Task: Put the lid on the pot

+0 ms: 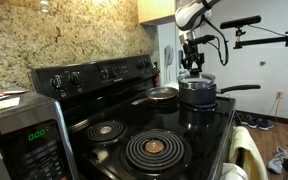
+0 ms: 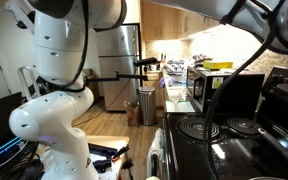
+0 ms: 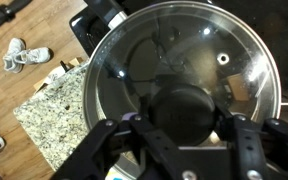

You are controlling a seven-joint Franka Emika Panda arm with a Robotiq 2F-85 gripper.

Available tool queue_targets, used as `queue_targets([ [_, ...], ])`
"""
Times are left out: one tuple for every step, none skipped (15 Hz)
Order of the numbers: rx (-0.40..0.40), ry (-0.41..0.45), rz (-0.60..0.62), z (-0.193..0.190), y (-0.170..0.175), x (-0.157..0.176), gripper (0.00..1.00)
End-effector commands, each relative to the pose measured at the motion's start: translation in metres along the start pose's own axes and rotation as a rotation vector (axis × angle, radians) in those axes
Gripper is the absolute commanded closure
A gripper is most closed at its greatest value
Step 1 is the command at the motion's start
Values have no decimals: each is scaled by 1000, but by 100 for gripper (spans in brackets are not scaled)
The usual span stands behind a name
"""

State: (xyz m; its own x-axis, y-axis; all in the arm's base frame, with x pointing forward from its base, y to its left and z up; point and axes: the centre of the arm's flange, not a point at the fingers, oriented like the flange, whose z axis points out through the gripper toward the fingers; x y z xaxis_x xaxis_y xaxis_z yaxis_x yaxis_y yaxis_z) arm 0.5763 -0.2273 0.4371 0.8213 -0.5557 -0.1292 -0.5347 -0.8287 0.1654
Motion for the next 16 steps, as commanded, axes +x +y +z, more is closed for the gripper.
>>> queue_targets([
  [34,5,-18,1,-1,-2,65],
  [40,-1,-20,3,-1,-3,65],
  [44,-8,-19,5,-1,-4,65],
  [48,-15,-20,8,-1,-5,65],
  [53,-22,-19,11,-2,-7,65],
  [61,-31,-17,14,-2,-8,65],
  [66,-37,-16,16,-2,-8,65],
  [74,-44,-15,19,-3,-9,65],
  [79,-50,-13,21,-4,-10,65],
  [84,-55,-12,22,-4,-10,65],
  [89,-60,-11,24,-5,-11,65],
  [94,-68,-12,25,-6,-11,65],
  [100,-82,-12,25,-7,-13,65],
  [103,-100,-10,25,-7,-15,65],
  [95,-105,-7,26,-7,-17,65],
  [87,-113,-7,28,-8,-18,65],
])
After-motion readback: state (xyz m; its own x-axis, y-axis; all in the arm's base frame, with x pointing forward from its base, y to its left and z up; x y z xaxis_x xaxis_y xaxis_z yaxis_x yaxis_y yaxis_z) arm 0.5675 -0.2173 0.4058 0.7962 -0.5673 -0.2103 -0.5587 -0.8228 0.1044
